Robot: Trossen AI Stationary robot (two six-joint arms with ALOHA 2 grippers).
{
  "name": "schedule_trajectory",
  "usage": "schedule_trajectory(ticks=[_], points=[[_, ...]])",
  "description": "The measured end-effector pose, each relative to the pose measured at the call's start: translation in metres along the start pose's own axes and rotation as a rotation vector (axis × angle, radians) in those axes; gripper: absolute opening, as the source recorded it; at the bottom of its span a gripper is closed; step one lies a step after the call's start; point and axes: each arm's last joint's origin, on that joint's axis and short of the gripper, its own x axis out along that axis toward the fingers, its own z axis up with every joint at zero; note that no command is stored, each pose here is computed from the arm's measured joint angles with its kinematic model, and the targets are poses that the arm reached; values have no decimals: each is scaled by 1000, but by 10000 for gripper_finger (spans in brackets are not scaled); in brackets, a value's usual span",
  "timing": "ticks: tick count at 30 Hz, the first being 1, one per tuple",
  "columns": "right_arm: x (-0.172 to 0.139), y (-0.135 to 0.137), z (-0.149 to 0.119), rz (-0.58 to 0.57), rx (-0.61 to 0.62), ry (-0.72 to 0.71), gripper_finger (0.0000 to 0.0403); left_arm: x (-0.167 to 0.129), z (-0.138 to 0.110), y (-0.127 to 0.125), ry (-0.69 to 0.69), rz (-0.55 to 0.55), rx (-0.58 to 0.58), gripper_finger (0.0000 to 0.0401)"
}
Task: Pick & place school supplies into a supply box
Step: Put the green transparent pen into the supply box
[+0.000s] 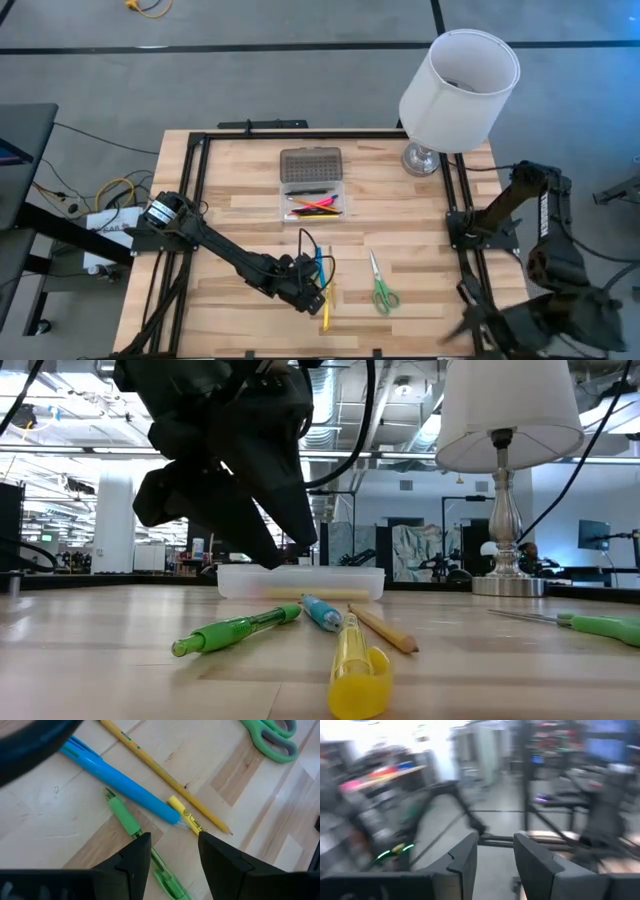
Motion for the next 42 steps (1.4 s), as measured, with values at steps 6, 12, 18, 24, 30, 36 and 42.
schedule_trajectory(ticks=[6, 12, 18, 24, 30, 36, 42], points=[[-7, 4, 11, 303, -29, -29, 120, 0, 1, 0, -32, 13, 1, 159], [-5, 8, 12, 757, -236, -87, 120, 0, 2, 1, -53, 21, 8, 159], [-7, -17, 17, 747, -120, 50, 120, 0, 2, 1, -57, 23, 10, 159], [15, -44, 17, 570, 96, 139, 120, 0, 2, 1, -68, 27, 10, 159], [27, -67, 6, 407, -63, 225, 120, 0, 3, 1, -77, 32, 14, 159], [11, -92, 8, 349, -151, 308, 120, -1, 1, 0, -75, 30, 17, 159], [-12, -114, 15, 324, -181, 272, 120, -1, 1, 0, -74, 29, 18, 159]])
